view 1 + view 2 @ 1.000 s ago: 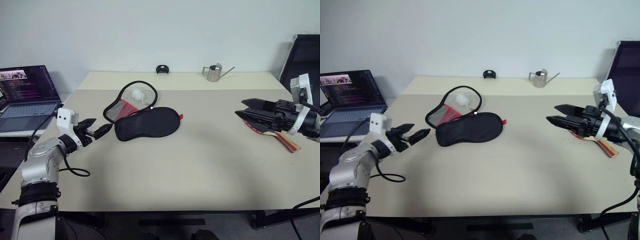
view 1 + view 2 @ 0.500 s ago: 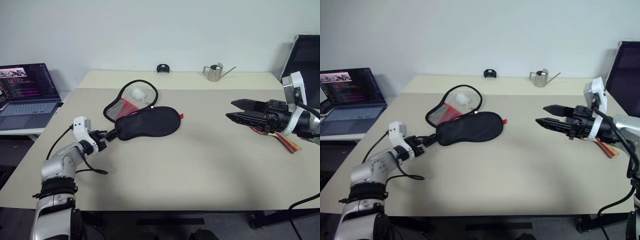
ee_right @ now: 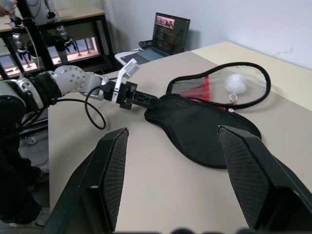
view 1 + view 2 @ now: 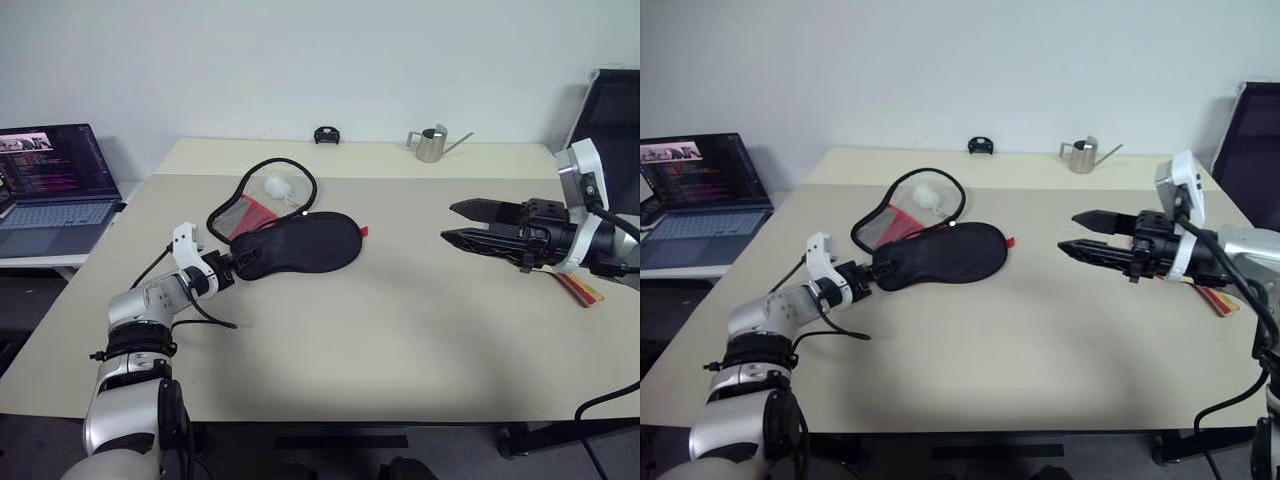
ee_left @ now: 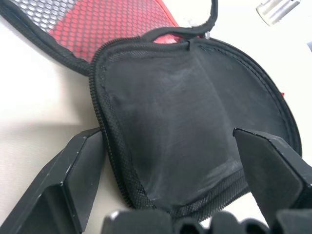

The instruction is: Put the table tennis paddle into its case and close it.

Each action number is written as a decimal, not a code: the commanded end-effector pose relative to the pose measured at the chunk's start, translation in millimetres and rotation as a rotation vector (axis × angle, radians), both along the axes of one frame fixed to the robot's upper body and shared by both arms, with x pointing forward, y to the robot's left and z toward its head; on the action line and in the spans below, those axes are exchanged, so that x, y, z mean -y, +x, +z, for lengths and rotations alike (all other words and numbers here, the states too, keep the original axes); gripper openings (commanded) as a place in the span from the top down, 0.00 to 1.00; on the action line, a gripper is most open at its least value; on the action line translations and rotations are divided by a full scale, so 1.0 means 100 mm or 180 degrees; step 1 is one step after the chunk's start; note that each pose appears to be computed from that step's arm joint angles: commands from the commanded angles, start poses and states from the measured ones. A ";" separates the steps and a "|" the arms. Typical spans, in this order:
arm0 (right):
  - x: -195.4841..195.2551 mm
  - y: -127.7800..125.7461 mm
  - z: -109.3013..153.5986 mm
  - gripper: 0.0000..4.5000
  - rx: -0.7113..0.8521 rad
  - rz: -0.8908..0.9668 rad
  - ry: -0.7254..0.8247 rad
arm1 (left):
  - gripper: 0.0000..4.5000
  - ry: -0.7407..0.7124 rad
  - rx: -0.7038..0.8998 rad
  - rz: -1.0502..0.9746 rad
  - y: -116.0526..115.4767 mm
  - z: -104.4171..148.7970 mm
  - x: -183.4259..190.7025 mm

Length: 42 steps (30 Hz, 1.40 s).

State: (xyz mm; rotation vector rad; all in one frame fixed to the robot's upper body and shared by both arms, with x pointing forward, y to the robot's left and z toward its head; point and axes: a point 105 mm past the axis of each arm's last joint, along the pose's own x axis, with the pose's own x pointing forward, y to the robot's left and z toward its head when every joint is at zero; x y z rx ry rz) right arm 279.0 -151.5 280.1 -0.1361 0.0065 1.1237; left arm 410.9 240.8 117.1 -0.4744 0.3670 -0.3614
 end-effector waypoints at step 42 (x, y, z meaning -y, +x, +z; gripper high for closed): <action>0.13 -0.15 0.05 0.29 0.0193 -0.0006 -0.0539 | 0.99 -0.1272 -0.0401 -0.1028 -0.14 0.21 1.92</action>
